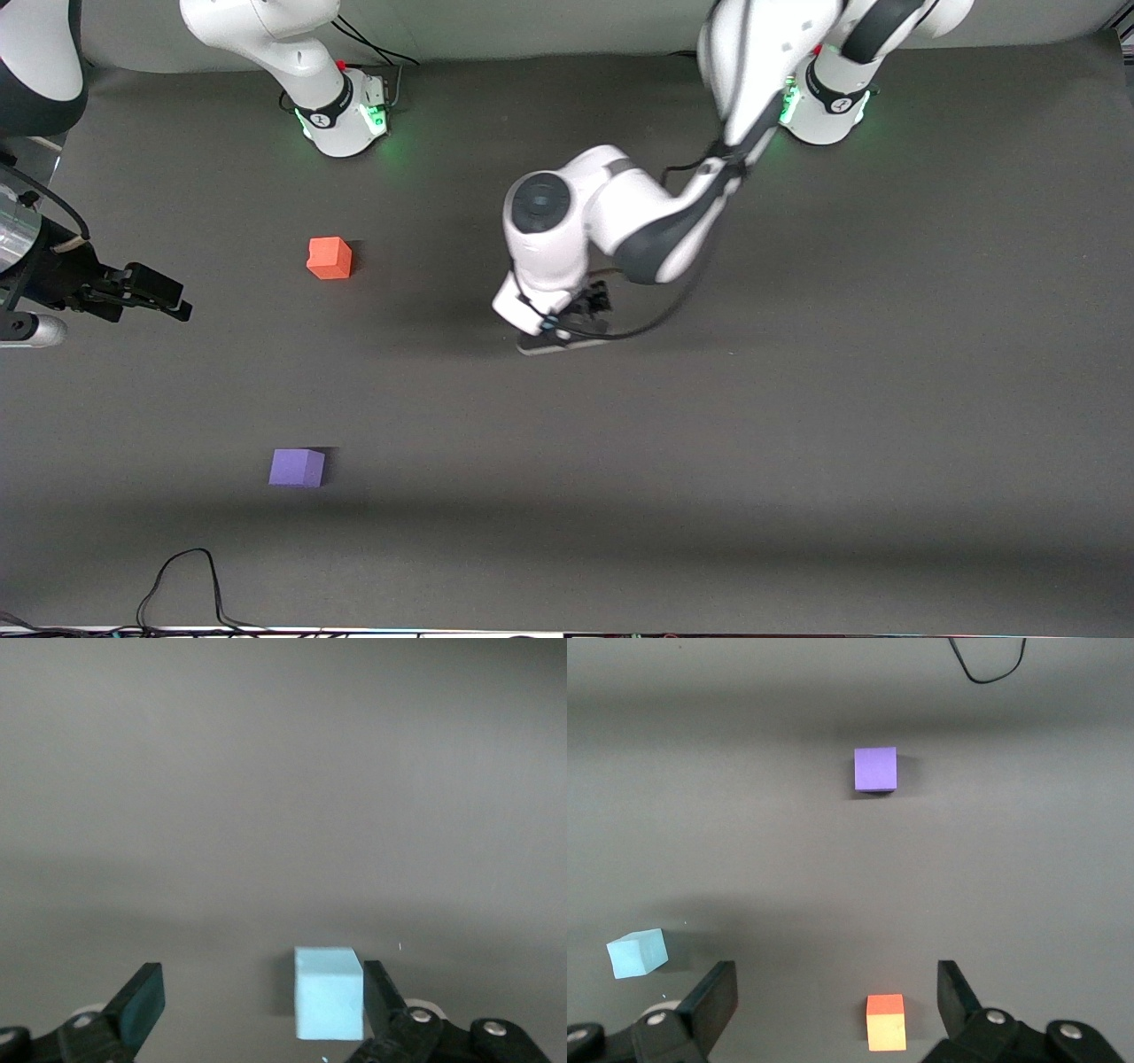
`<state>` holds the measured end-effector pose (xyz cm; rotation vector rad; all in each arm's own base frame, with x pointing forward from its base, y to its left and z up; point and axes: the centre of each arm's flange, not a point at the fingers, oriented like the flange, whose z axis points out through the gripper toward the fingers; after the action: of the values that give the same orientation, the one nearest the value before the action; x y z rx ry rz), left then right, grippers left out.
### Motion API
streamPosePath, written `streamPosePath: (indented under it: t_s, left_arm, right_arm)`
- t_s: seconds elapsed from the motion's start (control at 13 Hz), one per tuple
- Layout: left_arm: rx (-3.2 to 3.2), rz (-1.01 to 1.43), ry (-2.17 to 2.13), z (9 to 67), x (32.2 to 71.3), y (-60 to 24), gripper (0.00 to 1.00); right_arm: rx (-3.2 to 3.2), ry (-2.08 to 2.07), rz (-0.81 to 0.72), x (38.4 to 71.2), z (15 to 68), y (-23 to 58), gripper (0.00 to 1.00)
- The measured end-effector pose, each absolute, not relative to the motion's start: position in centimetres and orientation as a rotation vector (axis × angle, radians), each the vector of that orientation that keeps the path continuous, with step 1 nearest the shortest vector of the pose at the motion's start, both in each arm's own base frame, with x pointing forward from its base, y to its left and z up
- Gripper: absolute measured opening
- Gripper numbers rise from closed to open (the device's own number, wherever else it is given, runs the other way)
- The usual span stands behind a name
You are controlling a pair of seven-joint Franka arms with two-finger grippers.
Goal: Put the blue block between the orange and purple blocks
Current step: 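Carry the blue cube with the left gripper toward the table middle, then release the blue cube and raise the left gripper while the right gripper reaches, then lower the right gripper onto the blue cube and grasp it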
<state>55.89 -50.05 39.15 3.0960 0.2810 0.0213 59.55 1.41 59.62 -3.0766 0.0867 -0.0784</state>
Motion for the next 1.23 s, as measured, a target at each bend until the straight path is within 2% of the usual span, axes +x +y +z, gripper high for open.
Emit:
streamPosePath:
  t_s: [0.23,0.46,0.69,1.0,1.23]
  left_arm:
    - [3.093,-0.082,0.280,45.5,63.3,-34.2,1.00]
    - [3.108,-0.183,0.211,48.7,66.6,-19.3,1.00]
    - [3.104,-0.174,0.135,52.0,66.9,-9.8,1.00]
    - [3.104,-0.114,0.077,56.5,64.7,0.0,1.00]
    - [3.116,-0.075,0.081,59.1,62.4,1.3,1.00]
  right_arm:
    - [-3.081,0.049,0.095,59.3,56.7,2.0,1.00]
    - [-3.073,-0.125,0.182,59.2,54.2,9.1,1.00]
    - [-2.998,-0.276,0.190,58.3,52.0,19.5,1.00]
    - [-2.927,-0.325,0.220,58.3,46.6,26.9,1.00]
    - [-2.976,-0.303,0.242,55.2,40.7,36.4,1.00]
